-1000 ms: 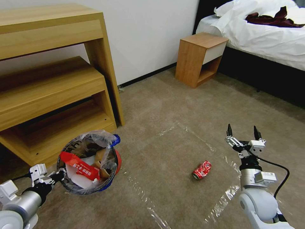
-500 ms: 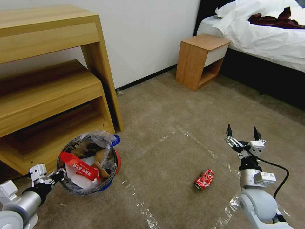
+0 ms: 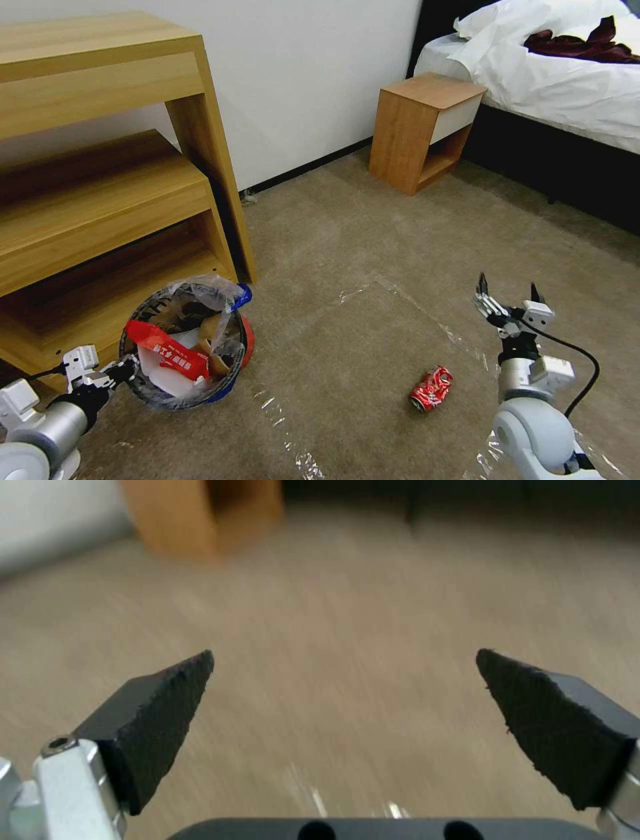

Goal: Pick up the trash bin and place the garbage on the floor into it.

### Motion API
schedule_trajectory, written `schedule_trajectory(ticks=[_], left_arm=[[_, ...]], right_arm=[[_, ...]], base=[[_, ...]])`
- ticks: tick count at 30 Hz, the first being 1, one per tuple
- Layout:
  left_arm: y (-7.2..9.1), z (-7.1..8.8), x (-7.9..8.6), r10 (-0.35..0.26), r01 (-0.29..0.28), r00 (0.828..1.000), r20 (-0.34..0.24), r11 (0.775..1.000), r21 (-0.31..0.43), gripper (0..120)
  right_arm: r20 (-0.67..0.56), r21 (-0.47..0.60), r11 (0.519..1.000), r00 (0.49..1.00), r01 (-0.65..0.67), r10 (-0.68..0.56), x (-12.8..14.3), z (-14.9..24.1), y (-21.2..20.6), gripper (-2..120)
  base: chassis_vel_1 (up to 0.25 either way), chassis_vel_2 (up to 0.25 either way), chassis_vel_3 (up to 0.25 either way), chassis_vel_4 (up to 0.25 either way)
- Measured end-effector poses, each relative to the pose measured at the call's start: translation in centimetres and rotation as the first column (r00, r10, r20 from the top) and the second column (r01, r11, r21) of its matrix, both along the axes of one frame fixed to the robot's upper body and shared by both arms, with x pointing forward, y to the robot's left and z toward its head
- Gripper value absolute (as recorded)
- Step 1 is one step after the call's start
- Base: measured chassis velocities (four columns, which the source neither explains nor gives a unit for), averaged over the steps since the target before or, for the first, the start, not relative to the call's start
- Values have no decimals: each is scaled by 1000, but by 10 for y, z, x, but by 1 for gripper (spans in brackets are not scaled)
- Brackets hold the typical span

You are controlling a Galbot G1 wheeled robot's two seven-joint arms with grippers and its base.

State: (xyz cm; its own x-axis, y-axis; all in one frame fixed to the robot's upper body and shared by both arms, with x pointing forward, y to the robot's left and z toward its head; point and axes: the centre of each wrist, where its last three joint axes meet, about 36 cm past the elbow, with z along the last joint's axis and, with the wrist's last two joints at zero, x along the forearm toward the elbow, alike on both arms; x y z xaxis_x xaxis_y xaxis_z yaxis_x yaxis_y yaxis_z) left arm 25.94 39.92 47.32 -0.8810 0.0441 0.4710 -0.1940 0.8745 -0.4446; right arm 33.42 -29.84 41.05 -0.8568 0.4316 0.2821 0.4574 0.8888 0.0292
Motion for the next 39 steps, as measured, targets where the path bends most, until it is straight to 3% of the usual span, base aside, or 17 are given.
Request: schedule_trajectory(ticks=[1,4,5,12,21,29,39], left_arm=[[0,0,0,0,0,1000,0,1000,0,0],[2,-3,1,5,-5,1000,-3,1000,-3,0],[2,-3,1,5,-5,1000,-3,1000,-3,0],[4,-9,6,13,-13,1000,-3,1000,-13,0],[5,-11,8,21,-21,1000,-1,1000,-15,0],[6,-14,8,28,-28,1000,0,999,-20,0],[4,-18,6,37,-37,999,-5,999,-26,0]], right_arm=[[0,0,1000,1000,0,0,0,0,0,100],[-187,101,991,980,90,-70,1,11,-1,100],[-187,101,991,980,90,-70,1,11,-1,100],[-428,209,957,899,199,-93,1,18,5,100],[-533,231,944,842,236,-79,0,8,6,100],[-636,220,937,769,270,-72,5,-28,4,100],[-707,283,931,706,233,38,17,-78,48,100]], base=[[0,0,0,0],[0,0,0,0],[0,0,0,0],[0,0,0,0],[0,0,0,0],[0,0,0,0],[0,0,0,0]])
